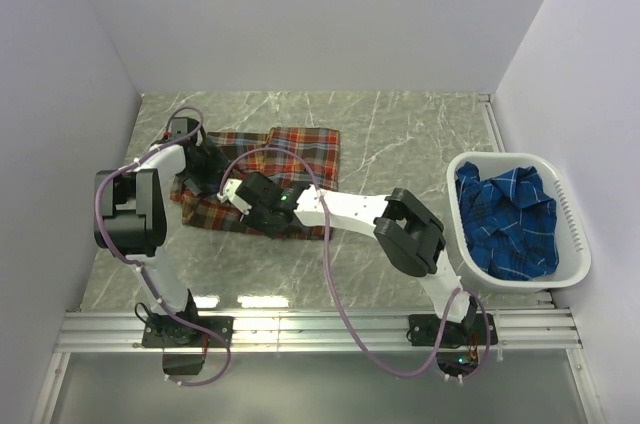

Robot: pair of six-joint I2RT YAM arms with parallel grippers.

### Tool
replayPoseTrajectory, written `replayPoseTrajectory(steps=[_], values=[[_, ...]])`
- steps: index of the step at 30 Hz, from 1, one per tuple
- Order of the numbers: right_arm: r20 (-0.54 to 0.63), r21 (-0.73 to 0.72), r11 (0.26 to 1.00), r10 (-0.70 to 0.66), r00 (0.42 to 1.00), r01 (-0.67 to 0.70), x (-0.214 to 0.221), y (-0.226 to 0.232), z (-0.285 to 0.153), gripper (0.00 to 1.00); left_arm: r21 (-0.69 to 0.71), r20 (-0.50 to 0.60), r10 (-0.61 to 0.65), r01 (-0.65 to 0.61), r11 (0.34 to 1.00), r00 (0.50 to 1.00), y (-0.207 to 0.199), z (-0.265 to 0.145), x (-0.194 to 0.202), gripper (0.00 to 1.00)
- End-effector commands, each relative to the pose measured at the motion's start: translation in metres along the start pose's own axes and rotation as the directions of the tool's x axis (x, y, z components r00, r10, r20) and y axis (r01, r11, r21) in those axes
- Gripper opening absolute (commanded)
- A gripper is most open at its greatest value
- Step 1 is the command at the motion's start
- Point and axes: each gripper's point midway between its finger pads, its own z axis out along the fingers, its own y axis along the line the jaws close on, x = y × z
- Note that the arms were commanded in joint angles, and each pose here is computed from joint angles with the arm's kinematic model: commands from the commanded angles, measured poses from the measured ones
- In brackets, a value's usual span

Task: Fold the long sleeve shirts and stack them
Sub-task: Fold the shirt

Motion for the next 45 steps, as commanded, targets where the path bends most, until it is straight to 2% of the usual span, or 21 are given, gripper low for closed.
replayPoseTrajectory(steps=[1, 7, 13, 20, 22, 32, 39, 45], values=[[0.016, 0.027, 0.999, -0.028, 0.999, 0.027, -0.01, -0.001, 0.003, 0.52, -0.008, 0.02, 0.025, -0.025, 1.0, 0.999, -0.003, 0.0, -0.008, 0.84], [-0.006, 0.057, 0.998, -0.034, 0.999, 0.034, -0.003, -0.005, 0.013, 0.47, -0.023, 0.016, 0.025, -0.025, 0.999, 1.0, 0.0, 0.003, -0.007, 0.84], [-0.005, 0.065, 0.997, -0.035, 0.999, 0.035, -0.002, -0.007, 0.01, 0.35, -0.03, 0.008, 0.026, -0.026, 0.999, 1.0, 0.001, 0.006, -0.007, 0.84], [0.004, 0.066, 0.997, -0.03, 1.0, 0.029, -0.004, -0.008, 0.005, 0.04, -0.041, 0.003, 0.028, -0.028, 0.999, 1.0, 0.003, 0.009, -0.005, 0.84], [0.005, 0.058, 0.998, -0.033, 0.999, 0.032, -0.005, -0.006, 0.002, 0.01, -0.05, 0.003, 0.028, -0.028, 0.998, 1.0, 0.005, 0.011, -0.005, 0.84], [0.012, 0.024, 0.999, -0.042, 0.999, 0.042, -0.003, 0.005, -0.02, 0.0, -0.066, -0.019, 0.018, -0.019, 0.998, 1.0, 0.009, 0.02, -0.002, 0.84], [0.002, -0.018, 0.999, -0.036, 0.999, 0.037, 0.004, 0.015, -0.018, 0.0, -0.068, -0.027, 0.014, -0.016, 0.998, 1.0, 0.01, 0.022, 0.001, 0.84], [-0.03, -0.077, 0.996, -0.035, 0.999, 0.033, 0.01, 0.029, -0.008, 0.09, -0.039, -0.018, 0.004, -0.004, 0.999, 1.0, 0.004, 0.018, 0.0, 0.84]])
